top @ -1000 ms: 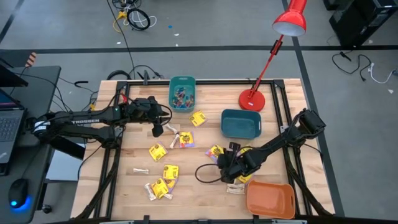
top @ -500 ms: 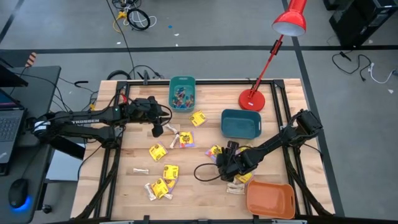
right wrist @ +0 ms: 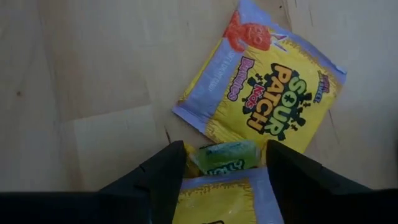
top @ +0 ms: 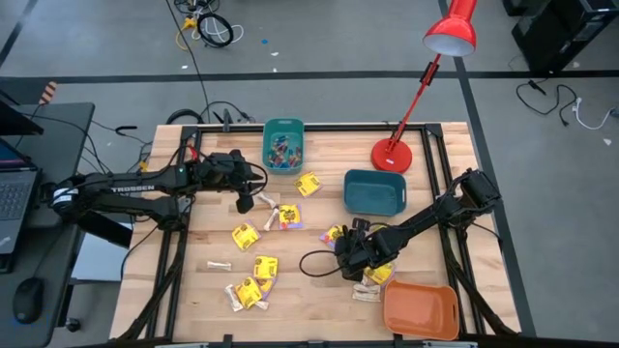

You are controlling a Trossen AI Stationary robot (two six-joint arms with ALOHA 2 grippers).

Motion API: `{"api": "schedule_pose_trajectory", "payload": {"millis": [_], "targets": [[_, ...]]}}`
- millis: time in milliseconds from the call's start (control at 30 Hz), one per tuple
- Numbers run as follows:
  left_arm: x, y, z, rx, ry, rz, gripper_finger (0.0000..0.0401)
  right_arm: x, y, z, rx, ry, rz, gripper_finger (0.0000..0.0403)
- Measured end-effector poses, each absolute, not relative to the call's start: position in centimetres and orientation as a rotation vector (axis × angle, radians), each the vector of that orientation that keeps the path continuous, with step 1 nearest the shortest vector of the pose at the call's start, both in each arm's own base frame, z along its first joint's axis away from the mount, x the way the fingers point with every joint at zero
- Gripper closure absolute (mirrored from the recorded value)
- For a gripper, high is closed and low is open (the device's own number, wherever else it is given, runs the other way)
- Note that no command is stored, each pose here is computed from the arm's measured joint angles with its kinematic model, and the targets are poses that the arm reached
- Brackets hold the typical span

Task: Sort candy
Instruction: Put the green candy into the green bin

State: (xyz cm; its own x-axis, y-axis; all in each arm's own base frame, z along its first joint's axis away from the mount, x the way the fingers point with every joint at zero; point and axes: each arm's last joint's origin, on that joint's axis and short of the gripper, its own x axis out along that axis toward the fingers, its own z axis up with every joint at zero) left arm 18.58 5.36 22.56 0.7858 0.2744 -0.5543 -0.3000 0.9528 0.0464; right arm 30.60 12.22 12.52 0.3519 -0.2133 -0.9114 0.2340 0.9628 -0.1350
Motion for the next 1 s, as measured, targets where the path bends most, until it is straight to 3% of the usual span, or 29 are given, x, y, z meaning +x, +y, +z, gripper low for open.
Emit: {"api": "schedule_pose_trajectory", "payload": {"millis": [400,1000], "targets": [[18.6,5.4,22.5,-0.045,0.592,0.31,0.0307,30.6,12.3,12.4,0.03,1.19,-0.27,0.0281],[18.6,5.4,22.5,-0.045,0.593,0.309,0.0307,30.9,12.4,15.4,0.025,1.18,-0.285,0.0288]]}}
